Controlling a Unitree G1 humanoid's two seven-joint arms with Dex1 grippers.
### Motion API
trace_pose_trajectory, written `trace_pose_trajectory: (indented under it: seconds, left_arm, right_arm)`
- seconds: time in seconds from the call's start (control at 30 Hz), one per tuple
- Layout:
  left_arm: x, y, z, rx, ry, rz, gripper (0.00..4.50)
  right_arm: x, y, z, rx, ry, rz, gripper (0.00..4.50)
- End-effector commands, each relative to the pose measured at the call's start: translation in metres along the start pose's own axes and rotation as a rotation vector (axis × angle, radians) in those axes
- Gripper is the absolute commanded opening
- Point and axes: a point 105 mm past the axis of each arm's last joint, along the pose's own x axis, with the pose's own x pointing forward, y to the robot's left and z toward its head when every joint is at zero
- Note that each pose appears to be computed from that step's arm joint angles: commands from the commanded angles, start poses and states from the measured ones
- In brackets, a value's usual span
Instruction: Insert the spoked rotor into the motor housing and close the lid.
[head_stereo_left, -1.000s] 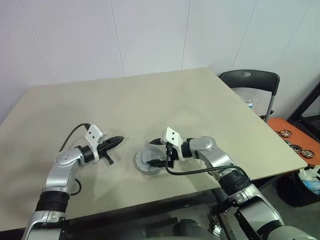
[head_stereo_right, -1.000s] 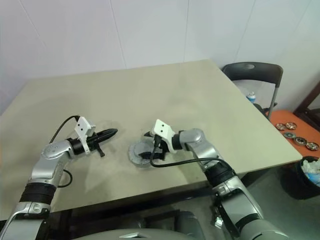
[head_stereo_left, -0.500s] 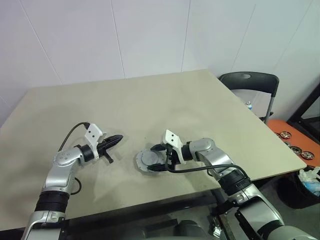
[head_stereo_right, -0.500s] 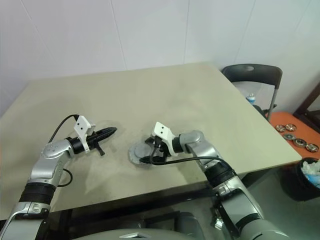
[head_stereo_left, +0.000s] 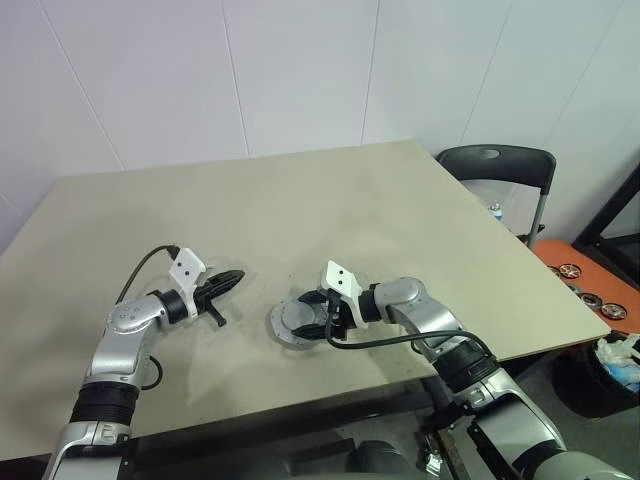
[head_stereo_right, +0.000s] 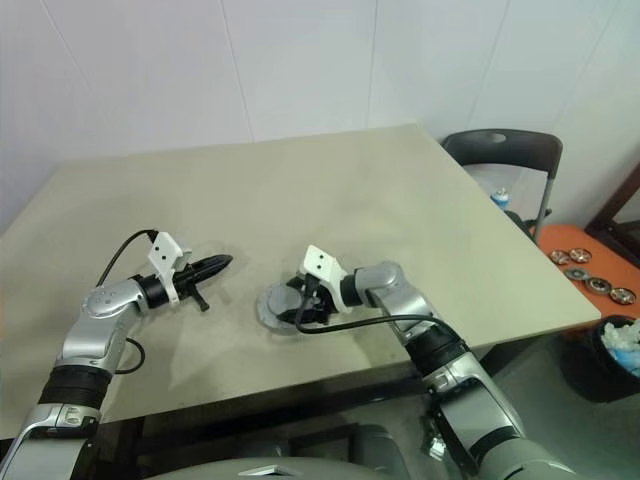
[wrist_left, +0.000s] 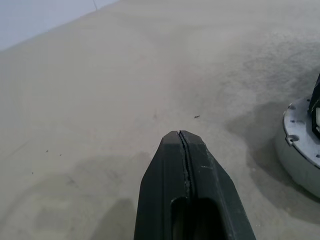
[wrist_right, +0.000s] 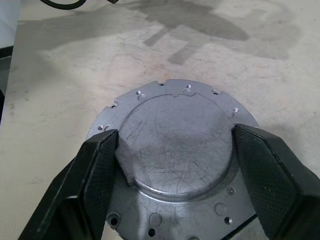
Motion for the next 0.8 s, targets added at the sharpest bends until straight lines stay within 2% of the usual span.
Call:
trace_pose_trajectory:
  seconds: [0.03, 0.2, 0.5, 0.67, 0.8]
  left_arm:
    - [0.000, 0.006, 0.013, 0.039, -0.038, 0.013, 0.00]
    - [0.004, 0.001, 0.012, 0.030, -0.039, -0.001, 0.00]
    - [0.006, -0.002, 0.014, 0.029, -0.044, -0.015, 0.00]
    - [0.008, -0.004, 0.014, 0.026, -0.046, -0.029, 0.00]
    - [0.008, -0.012, 0.019, 0.003, -0.069, -0.076, 0.00]
  right_arm:
    - [-0.007, -0.002, -0.009, 0.014, 0.032, -0.001, 3.25]
    - [-0.015, -0.004, 0.001, 0.020, -0.002, 0.020, 3.25]
    - [-0.012, -0.010, -0.017, -0.053, 0.121, -0.039, 3.25]
    - [-0.013, -0.015, 0.002, -0.009, 0.052, -0.054, 3.25]
    - [-0.015, -0.012, -0.011, 0.002, 0.123, -0.035, 3.25]
